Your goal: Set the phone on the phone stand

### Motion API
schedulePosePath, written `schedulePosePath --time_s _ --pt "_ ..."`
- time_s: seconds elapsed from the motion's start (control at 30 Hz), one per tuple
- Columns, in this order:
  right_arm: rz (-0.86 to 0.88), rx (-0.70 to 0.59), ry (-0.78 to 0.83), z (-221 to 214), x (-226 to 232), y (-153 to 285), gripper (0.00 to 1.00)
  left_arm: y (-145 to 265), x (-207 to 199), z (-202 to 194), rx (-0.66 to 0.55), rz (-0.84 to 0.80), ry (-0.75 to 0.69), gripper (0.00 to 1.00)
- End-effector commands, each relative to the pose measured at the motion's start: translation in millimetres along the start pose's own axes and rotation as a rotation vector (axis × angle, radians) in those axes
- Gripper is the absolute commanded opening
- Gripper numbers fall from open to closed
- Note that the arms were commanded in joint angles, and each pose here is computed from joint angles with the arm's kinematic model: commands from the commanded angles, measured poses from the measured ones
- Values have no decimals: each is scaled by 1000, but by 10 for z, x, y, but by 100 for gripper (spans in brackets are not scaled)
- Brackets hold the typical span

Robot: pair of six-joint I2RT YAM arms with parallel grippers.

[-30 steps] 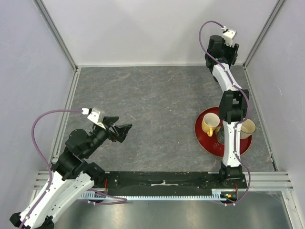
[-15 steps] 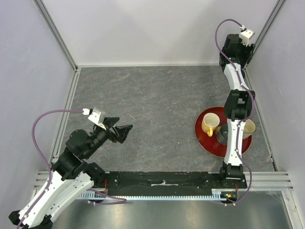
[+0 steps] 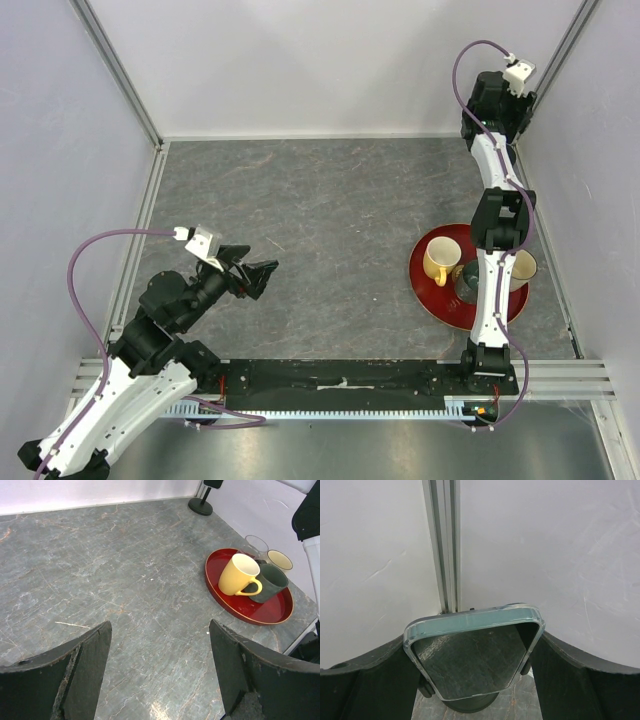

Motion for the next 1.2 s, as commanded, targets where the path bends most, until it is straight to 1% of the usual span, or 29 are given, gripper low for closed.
schedulePosePath --time_s 0.0,0.03,0.07,0.2,0.23,0.3,0.33,0.4,0.57,0.73,0.87,0.9,0.97,1.0,1.03,1.1,1.17 --pt "26 -69 -122 335 -37 27 82 -10 -4 64 -29 9 -4 84" --pt "25 -67 -119 345 -49 34 91 -16 -1 61 -27 11 -4 84" --pt "27 -64 -114 342 -52 37 98 -14 3 66 -28 13 -4 84" --pt "31 -33 -78 297 -72 69 98 -5 19 77 -36 20 -3 84" --pt "27 -33 -95 328 -101 75 98 -1 18 86 -40 20 -3 84" --pt "33 2 -58 232 -123 107 98 -2 26 80 -38 22 -3 84" --pt "33 -1 -84 315 -179 143 98 -2 29 78 -36 23 -3 84" --pt "43 20 -70 258 -207 179 98 1 27 93 -42 20 1 84" --pt "33 37 -74 355 -376 285 98 7 55 107 -46 33 3 83" --pt "132 53 -85 459 -465 424 98 14 77 129 -57 45 5 83" --pt "177 90 -83 472 -511 513 98 3 95 115 -49 53 6 83" --pt "188 106 -73 406 -514 535 98 5 78 114 -42 35 5 83" --pt "198 101 -86 485 -606 603 98 -5 79 115 -40 37 7 83" --pt "213 115 -72 416 -610 628 98 -7 82 114 -38 37 7 83" --pt "229 103 -84 519 -691 690 98 -4 81 115 -39 35 7 83" --pt "282 112 -95 565 -808 829 98 -10 84 115 -38 36 8 83" --pt "321 121 -136 599 -912 960 98 -16 85 114 -35 35 8 83"
Point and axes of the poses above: each gripper's point midway between its finger pads, its own y axis back along the fingers, its own x axis along the line the jaws close on, z = x × y, the point moved 7 cm from there along y, back along the fingers, and after that the axes turned 11 degrees about y, right-handed, at the moved point
